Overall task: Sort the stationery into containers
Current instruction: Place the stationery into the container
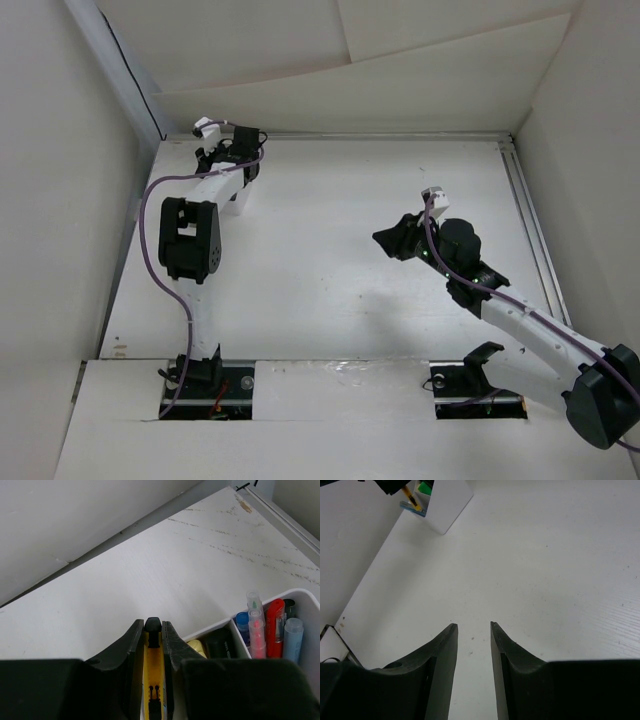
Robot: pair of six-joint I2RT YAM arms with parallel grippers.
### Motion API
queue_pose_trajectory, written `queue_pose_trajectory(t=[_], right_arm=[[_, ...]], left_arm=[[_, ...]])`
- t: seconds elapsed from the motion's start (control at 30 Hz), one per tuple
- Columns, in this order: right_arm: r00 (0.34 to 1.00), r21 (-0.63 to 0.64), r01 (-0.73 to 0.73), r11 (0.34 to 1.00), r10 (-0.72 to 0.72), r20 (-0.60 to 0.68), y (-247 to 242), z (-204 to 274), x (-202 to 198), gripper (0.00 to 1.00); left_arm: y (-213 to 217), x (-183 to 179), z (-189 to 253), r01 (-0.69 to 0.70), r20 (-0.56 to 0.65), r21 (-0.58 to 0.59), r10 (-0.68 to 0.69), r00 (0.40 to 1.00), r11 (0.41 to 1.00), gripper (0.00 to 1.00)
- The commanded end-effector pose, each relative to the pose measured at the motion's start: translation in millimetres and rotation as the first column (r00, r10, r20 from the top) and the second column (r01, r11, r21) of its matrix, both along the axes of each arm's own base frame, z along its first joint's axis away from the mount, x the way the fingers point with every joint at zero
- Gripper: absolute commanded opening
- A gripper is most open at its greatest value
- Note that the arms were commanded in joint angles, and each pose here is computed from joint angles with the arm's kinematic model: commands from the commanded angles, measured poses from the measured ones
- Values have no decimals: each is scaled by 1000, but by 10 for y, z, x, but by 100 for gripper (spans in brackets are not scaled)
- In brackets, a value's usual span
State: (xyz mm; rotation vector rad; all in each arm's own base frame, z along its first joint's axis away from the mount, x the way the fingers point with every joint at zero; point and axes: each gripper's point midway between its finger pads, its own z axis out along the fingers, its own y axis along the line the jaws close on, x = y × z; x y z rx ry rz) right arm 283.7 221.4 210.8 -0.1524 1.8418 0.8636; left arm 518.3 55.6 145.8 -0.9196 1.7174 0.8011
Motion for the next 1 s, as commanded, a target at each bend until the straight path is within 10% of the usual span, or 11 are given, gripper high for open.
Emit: queue_pose_trajectory(t=[0.0, 0.97], right_arm=[[993, 51, -20, 999, 14, 115, 63, 404, 41, 39], [990, 54, -49, 997, 41, 136, 105, 456, -9, 41]], left_arm=[[9, -17, 180, -39, 62, 14, 38, 997, 999, 0], [-105, -14, 381, 3, 127, -60, 5, 992, 998, 26]])
